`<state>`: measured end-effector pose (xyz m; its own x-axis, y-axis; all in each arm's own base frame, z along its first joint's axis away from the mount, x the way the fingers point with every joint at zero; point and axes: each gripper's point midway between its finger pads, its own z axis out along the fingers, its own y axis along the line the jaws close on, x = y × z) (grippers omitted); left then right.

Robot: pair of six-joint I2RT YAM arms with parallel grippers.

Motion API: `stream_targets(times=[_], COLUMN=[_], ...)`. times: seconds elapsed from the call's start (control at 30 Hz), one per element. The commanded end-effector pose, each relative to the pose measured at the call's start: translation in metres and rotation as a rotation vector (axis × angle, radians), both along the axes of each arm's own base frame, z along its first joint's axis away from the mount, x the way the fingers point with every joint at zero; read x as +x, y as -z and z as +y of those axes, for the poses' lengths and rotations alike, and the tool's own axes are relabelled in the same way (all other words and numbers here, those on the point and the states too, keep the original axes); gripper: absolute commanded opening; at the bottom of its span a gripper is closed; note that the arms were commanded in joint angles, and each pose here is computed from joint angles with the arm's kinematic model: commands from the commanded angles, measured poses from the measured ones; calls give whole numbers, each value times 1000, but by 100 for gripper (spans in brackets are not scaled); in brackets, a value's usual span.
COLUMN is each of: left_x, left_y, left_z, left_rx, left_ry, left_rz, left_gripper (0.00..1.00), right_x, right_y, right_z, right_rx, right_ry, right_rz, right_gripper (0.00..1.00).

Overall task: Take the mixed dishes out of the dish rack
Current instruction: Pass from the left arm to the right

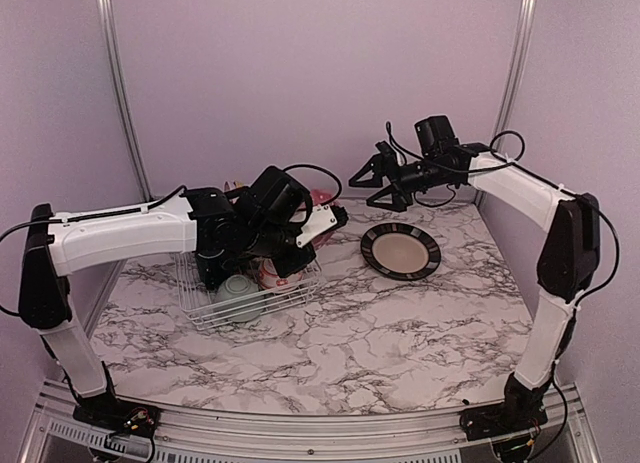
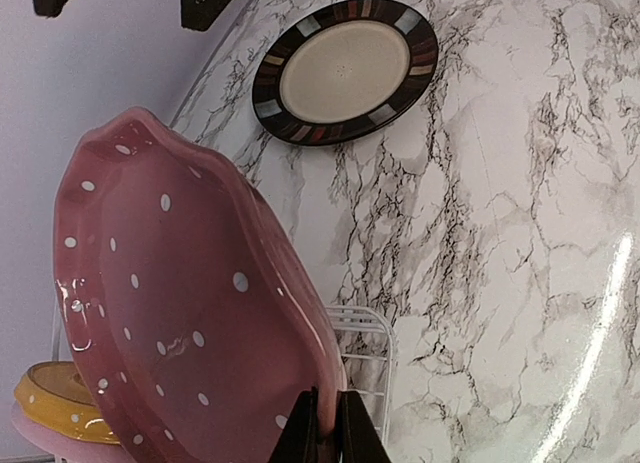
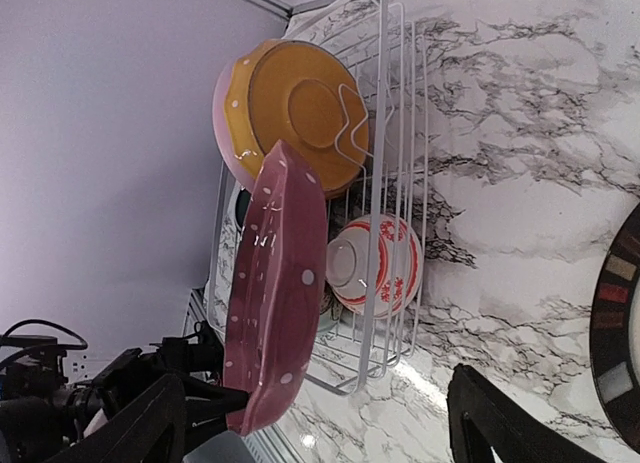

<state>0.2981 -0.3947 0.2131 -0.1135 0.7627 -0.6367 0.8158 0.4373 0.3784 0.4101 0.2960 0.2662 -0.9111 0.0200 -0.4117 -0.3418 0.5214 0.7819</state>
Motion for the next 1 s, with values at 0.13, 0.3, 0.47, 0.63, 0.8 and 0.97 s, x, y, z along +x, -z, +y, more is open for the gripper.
stream_targets(times=[0.13,0.3,0.47,0.63,0.8,0.97], left_x=[4,-2,-6,-7,-5,-2], left_y=[-15,-9,-5,-3,2,7], left_z=[-4,-5,-7,-8,-7,-7], left_rx=[70,111,124,132,151,177], left_ry=[19,41,53,59,46,36], left_rz=[-174,-199,-207,-212,-220,-234], left_gripper=[0,0,0,0,0,0], right_x=[-12,-14,-16,-19,-20,-19], right_y=[12,30,48,63,70,72], right_z=[38,46,48,48,44,43], right_rx=[-190,-325,-402,-465,-522,-531], right_ry=[-89,-112,-130,-138,-141,-138], right_rz=[-34,-66,-68,-64,-73,-73], right_gripper=[83,76,66,50,34,13])
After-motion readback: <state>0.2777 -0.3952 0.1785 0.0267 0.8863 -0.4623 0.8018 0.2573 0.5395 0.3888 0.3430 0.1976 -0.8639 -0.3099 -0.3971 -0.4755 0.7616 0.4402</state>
